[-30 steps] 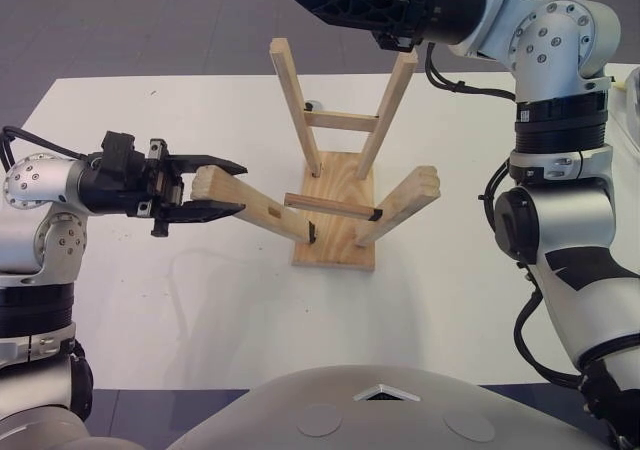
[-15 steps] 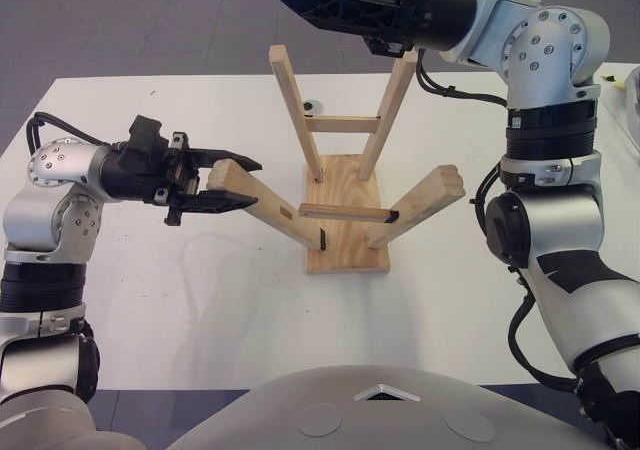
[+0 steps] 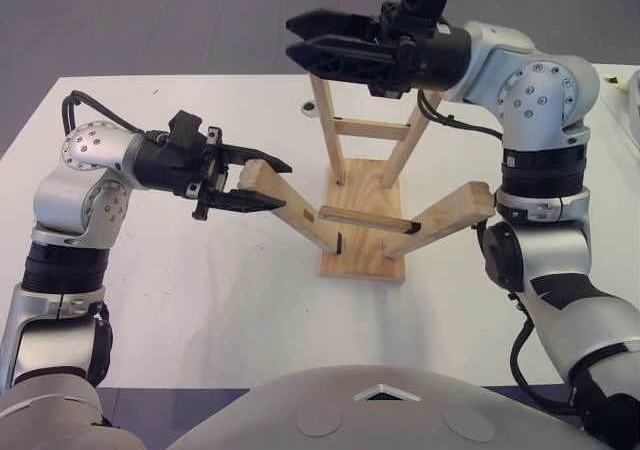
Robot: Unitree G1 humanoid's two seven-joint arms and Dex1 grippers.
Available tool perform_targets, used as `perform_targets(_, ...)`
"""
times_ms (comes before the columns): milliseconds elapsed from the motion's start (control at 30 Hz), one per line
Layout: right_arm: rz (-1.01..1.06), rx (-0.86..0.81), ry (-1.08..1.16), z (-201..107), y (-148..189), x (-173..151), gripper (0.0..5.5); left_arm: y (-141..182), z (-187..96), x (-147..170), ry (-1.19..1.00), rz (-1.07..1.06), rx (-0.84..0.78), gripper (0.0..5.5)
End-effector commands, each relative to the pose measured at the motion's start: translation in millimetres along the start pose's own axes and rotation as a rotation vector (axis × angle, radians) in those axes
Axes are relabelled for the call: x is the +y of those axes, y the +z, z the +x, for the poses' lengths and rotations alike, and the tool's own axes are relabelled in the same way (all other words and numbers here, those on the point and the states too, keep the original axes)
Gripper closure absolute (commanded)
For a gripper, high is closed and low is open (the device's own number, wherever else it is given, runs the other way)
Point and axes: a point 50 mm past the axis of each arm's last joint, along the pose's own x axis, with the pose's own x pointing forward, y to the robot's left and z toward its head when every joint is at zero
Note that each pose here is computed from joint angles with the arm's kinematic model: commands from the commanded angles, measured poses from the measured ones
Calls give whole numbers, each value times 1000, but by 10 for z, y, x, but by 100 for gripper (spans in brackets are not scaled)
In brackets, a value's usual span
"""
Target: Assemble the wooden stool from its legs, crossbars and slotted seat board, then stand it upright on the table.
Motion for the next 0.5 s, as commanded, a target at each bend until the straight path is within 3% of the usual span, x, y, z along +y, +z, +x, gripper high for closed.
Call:
perform_targets(33,2,-22,-41,23,-29,-10,245,-209,70,-34,-27,-131,102,345)
perform_targets(500,-79,-30,-138,-23,-105,36,245,-100,276,-96,-6,-102,226,345)
